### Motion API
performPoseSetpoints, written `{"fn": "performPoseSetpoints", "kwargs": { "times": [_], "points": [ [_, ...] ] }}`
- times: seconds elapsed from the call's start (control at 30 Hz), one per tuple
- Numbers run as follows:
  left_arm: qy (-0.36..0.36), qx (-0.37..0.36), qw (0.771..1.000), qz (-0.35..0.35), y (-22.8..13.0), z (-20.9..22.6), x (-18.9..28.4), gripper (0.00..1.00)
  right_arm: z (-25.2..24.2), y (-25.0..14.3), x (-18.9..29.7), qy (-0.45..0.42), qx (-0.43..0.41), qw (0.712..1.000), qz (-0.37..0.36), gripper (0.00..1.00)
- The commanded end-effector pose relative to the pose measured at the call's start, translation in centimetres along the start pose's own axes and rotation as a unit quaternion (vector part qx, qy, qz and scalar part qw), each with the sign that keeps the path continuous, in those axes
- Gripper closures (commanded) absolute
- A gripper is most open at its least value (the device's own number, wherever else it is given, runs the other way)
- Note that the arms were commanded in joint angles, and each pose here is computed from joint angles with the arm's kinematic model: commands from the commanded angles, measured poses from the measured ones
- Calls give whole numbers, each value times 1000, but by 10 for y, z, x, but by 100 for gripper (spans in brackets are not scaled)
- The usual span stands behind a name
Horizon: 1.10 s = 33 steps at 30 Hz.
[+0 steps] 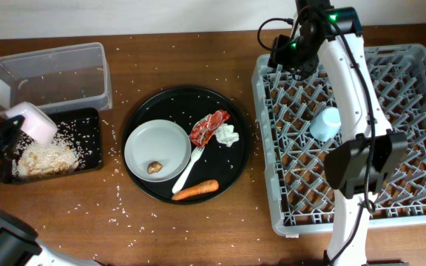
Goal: Sort waste into correct bins and load items into the dishwasher rack
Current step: 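Carry the pink bowl left and tip rice onto the black tray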
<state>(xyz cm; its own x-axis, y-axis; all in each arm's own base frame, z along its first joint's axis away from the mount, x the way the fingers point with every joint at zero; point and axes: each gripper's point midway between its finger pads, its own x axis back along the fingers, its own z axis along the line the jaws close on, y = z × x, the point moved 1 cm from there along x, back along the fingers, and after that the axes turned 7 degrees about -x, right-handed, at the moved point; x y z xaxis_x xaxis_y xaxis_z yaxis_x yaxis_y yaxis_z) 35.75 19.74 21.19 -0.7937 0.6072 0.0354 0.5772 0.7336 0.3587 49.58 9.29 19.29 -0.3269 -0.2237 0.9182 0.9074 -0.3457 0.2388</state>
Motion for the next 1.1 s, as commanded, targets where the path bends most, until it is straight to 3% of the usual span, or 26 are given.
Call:
{"fn": "performPoseSetpoints", "kwargs": {
  "times": [0.0, 0.07, 0.1, 0.17, 0.23, 0.27, 0.3, 0.33, 0.37, 0.43, 0.47, 0.5, 0.53, 0.57, 0.77, 0.8, 0.87, 0.9, 0.97, 1.03, 1.07],
  "points": [
    [-25, 10, 1000, 11, -5, -9, -12, 100, 3, 2, 7, -1, 10, 1000, -11, 40],
    [-13, -40, 999, 20, -6, -7, -17, 100, 3, 2, 7, -1, 13, 1000, -11, 40],
    [19, -25, 999, 26, -7, 6, -17, 100, 3, 2, 7, -1, 13, 1000, -11, 39],
    [-27, 47, 998, 19, -7, -1, -18, 100, 2, 2, 7, -3, 13, 1000, -12, 39],
    [-28, 54, 998, 22, -9, -1, -20, 100, 1, 3, 7, -6, 20, 1000, -13, 40],
    [-8, 24, 999, 25, -8, 6, -20, 100, 1, 3, 7, -6, 20, 1000, -13, 39],
    [56, 28, 997, 33, -10, 27, -17, 100, 1, 3, 7, -6, 20, 1000, -13, 39],
    [68, 69, 995, 35, -14, 30, -17, 100, 1, 3, 7, -6, 20, 1000, -13, 39],
    [-26, 50, 998, 28, -11, 0, -24, 100, 0, 2, 7, -7, 20, 1000, -12, 39],
    [-34, 45, 998, 39, -13, -10, -33, 100, -1, 3, 7, -13, 21, 1000, -14, 39],
    [-19, 13, 999, 45, -12, -6, -36, 100, -1, 3, 7, -12, 21, 1000, -14, 39],
    [82, 2, 995, 60, -14, 27, -36, 100, -1, 3, 7, -12, 21, 1000, -14, 39],
    [125, 16, 990, 65, -16, 40, -34, 100, -1, 3, 7, -12, 21, 1000, -14, 39],
    [129, 15, 989, 69, -18, 41, -36, 100, -2, 3, 7, -13, 21, 1000, -13, 39],
    [45, 30, 996, 68, -16, 10, -50, 100, -2, 2, 7, -14, 21, 1000, -11, 39],
    [115, 21, 991, 72, -14, 27, -46, 100, -2, 2, 7, -14, 21, 1000, -11, 40],
    [282, 41, 956, 72, -16, 69, -25, 100, -3, 1, 7, -15, 20, 1000, -9, 40],
    [305, 44, 949, 72, -18, 73, -20, 99, -3, 1, 7, -15, 20, 1000, -9, 39],
    [247, 5, 966, 77, -15, 52, -31, 100, -3, 0, 7, -16, 21, 1000, -8, 39],
    [86, -69, 991, 72, -8, 1, -50, 100, -3, 1, 7, -15, 21, 1000, -9, 39],
    [-53, -120, 990, 58, -3, -43, -53, 100, -3, 1, 7, -15, 21, 1000, -9, 39]
  ]
}}
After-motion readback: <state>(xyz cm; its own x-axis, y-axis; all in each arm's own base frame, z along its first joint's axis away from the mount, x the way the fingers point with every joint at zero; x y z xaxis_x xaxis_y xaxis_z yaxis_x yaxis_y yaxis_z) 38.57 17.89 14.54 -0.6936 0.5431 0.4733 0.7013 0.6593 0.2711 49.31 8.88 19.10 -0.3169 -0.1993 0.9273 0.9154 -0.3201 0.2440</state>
